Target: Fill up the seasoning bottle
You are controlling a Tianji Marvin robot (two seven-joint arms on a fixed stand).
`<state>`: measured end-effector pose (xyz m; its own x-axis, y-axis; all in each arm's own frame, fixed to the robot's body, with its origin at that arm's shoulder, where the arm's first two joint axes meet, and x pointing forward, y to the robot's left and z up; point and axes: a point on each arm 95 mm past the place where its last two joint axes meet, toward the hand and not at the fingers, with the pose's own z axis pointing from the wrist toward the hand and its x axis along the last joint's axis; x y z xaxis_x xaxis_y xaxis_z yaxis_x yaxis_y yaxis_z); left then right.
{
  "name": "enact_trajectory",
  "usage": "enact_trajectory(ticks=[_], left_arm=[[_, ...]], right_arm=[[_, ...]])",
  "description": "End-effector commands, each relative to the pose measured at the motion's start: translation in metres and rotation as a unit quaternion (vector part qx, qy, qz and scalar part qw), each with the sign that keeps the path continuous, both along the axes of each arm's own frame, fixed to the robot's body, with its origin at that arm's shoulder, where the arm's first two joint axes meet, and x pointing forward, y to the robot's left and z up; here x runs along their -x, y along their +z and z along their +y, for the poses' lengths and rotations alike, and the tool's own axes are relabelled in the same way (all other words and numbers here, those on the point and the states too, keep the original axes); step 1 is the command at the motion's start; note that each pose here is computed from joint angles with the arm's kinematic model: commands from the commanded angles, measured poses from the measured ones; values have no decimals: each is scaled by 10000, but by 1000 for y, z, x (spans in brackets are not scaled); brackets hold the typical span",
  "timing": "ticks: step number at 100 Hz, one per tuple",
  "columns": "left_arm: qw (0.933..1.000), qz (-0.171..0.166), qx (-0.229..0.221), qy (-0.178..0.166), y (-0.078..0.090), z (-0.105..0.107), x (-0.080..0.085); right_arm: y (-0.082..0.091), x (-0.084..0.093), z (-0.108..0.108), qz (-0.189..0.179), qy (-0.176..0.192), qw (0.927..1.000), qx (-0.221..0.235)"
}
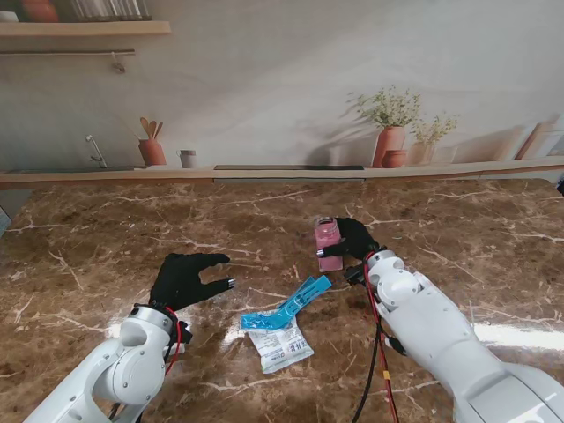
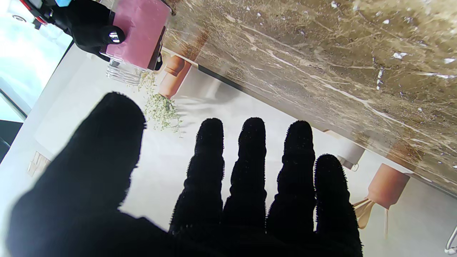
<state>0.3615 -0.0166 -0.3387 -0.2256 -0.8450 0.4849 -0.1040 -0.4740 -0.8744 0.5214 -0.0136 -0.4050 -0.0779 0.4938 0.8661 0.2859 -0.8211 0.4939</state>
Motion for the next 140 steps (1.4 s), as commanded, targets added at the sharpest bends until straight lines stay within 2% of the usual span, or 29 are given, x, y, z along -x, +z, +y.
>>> enact_trajectory(ticks=[1,25,40,67,110,125,140], left_arm=[[10000,24,14,2,-3,-1,2],[10000,19,-6,7,-3,1,1],[10000,10,-5,9,-2,1,1],[10000,26,-1,-1,-2,1,1],[10000,56,9,-34,-3,0,0],[10000,62,3,-31,-3,0,0],[10000,34,-15,-35,-1,1,-1]], right_arm=[[-6,3,0,141,13,9999,-85],[-18,7,1,360,172,9992,47],[-26,10,5,490,146,9987,-67],[-35,18,9,642,326,9971,-262],[-36,19,8,611,302,9973,-258],[-33,18,10,614,218,9966,-504],[-22,16,8,525,128,9963,-673]])
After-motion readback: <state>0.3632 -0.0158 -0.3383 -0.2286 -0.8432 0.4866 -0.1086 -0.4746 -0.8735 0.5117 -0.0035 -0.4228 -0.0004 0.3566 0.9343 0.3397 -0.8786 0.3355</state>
